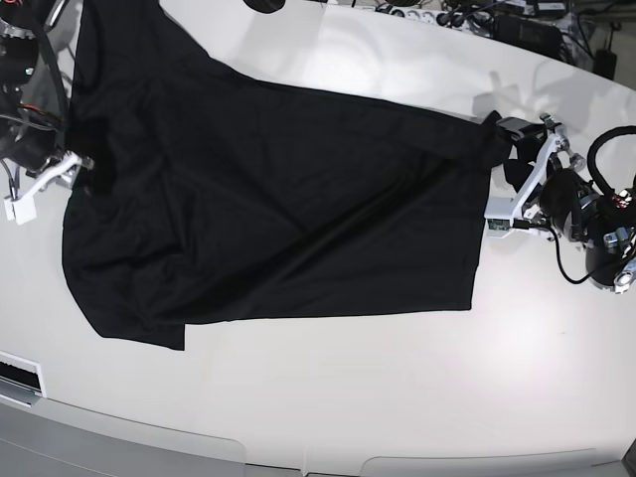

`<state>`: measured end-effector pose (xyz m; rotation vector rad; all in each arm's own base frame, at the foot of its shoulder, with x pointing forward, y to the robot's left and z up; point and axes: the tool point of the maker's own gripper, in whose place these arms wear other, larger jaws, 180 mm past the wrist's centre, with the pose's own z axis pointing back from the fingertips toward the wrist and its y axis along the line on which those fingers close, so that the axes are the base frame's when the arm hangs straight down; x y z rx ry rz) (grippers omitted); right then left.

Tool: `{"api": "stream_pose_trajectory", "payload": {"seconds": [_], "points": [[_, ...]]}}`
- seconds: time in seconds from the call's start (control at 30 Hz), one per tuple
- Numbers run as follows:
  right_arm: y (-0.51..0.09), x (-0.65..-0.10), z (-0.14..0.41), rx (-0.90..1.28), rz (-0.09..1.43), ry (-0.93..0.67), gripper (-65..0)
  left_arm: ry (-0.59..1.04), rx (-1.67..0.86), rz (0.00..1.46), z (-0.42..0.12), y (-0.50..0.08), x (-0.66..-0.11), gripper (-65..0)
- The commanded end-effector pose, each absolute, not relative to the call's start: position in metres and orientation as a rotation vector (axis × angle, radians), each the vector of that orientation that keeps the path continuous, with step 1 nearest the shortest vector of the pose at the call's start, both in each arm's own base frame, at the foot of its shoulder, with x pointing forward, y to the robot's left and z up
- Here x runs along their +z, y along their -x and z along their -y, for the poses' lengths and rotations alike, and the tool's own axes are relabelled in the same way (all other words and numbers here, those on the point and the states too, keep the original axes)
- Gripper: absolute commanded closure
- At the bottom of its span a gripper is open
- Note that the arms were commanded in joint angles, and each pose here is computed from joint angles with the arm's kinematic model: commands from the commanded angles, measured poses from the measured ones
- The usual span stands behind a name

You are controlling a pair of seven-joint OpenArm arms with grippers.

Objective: Layout the t-shirt on the table in an organized manner, then fold the t-shirt properly
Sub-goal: 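Move the right gripper to the shirt corner beside it and grasp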

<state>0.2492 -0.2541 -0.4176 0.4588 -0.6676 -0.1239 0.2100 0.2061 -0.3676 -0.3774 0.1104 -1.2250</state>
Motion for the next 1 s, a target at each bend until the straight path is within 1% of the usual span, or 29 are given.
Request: {"api": "stream_pose_trajectory", "payload": {"seconds": [0.0,0.13,0.3,0.33,0.37,0.4,0.43,0.53,0.57,0.7,0.83,0.97], "points": [[-0.259,-0.407,0.262,-0.120,0.708,-0.436,-36.2,0.369,-1.216,-0.078,-0.209,-0.219,-0.358,-39.2],[-0.261,-0.414,0.261,-0.110,0.698,-0.396,-36.2,0.370,-1.217,-0.080,-0.209,-0.218,-0.359,-39.2],[-0.262,-0.435,0.268,-0.118,0.633,-0.241,-36.2,0.375,-1.215,-0.074,-0.208,-0.218,-0.359,-39.2],[-0.263,-0.437,0.267,-0.115,0.625,-0.230,-35.9,0.375,-1.215,-0.073,-0.208,-0.219,-0.359,-39.2],[-0.263,-0.438,0.264,-0.104,0.619,-0.229,-34.2,0.377,-1.214,-0.070,-0.207,-0.219,-0.359,-39.2],[-0.263,-0.439,0.261,-0.094,0.616,-0.235,-30.6,0.379,-1.214,-0.067,-0.207,-0.219,-0.358,-39.2],[-0.264,-0.439,0.259,-0.084,0.616,-0.239,-25.3,0.379,-1.214,-0.067,-0.207,-0.219,-0.358,-39.2],[-0.264,-0.438,0.258,-0.064,0.610,-0.244,-3.0,0.378,-1.214,-0.068,-0.207,-0.219,-0.358,-39.2],[-0.263,-0.438,0.257,-0.063,0.600,-0.247,0.0,0.379,-1.214,-0.067,-0.207,-0.219,-0.358,-39.2],[-0.264,-0.424,0.251,-0.044,0.623,-0.303,0.0,0.379,-1.214,-0.067,-0.207,-0.219,-0.358,-39.2],[-0.259,-0.394,0.246,-0.001,0.689,-0.384,0.0,0.380,-1.213,-0.065,-0.206,-0.219,-0.358,-39.2],[-0.241,-0.369,0.253,-0.004,0.738,-0.371,0.0,0.381,-1.213,-0.065,-0.206,-0.219,-0.358,-39.2]]}}
